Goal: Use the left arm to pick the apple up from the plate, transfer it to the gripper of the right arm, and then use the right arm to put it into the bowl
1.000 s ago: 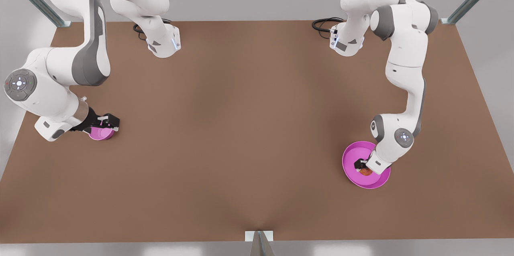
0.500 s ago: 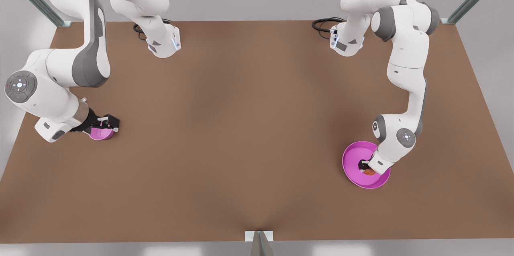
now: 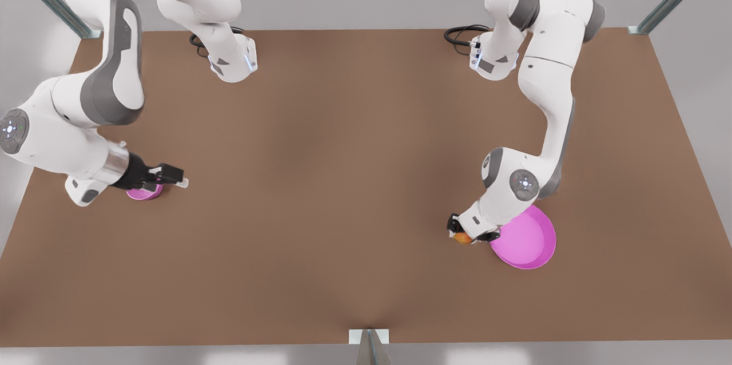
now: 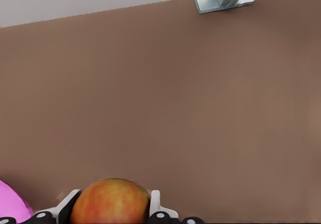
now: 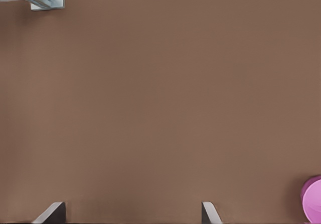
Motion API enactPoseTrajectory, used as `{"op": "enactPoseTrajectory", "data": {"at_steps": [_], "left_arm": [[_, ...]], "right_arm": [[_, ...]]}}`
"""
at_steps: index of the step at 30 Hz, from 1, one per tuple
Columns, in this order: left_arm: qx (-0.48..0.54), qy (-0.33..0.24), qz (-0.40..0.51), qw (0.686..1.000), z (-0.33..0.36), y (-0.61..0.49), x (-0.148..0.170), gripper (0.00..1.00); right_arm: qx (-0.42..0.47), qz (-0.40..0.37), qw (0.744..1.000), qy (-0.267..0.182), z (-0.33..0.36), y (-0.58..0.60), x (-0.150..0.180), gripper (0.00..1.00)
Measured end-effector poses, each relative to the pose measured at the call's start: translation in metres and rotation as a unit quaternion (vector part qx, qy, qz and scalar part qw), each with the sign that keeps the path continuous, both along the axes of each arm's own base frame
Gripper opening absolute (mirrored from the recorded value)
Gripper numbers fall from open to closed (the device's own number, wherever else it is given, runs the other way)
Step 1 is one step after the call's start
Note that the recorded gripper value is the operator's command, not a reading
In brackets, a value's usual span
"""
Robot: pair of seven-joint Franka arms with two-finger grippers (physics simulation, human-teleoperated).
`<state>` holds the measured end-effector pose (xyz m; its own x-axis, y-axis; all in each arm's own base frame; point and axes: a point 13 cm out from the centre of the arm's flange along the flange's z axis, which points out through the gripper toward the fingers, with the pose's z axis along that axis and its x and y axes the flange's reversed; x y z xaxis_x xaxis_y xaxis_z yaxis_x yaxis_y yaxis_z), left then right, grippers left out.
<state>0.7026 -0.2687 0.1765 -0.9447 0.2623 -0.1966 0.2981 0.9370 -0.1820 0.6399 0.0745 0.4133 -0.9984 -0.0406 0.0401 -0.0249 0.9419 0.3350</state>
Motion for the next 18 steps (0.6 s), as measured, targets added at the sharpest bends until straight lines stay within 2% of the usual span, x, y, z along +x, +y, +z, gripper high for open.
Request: {"op": "enactPoseTrajectory", "data": {"at_steps": [2,3,6,8,11,14,18], "left_arm": [[-0.053,0.01,-0.034,0.998,0.016,-0.085,-0.027,0.67],[-0.08,0.011,-0.04,0.996,0.027,-0.114,-0.033,0.67],[-0.199,0.033,-0.037,0.979,0.046,-0.2,-0.046,0.68],[-0.288,0.04,-0.036,0.956,0.069,-0.256,-0.049,0.72],[-0.398,0.05,-0.022,0.916,0.101,-0.302,-0.049,0.72],[-0.473,0.052,-0.024,0.879,0.122,-0.332,-0.057,0.72],[-0.506,0.016,-0.047,0.861,0.13,-0.341,-0.058,0.72]], "right_arm": [[0.129,-0.026,0.99,0.045,-0.034,0.047,0.013,1.0],[0.2,-0.041,0.976,0.073,-0.06,0.07,0.022,1.0],[0.358,-0.06,0.928,0.082,-0.078,0.131,0.072,1.0],[0.423,-0.062,0.9,0.083,-0.073,0.177,0.082,1.0],[0.469,-0.066,0.877,0.086,-0.086,0.241,0.084,1.0],[0.481,-0.073,0.87,0.08,-0.115,0.285,0.082,1.0],[0.486,-0.088,0.868,0.057,-0.133,0.284,0.088,1.0]]}}
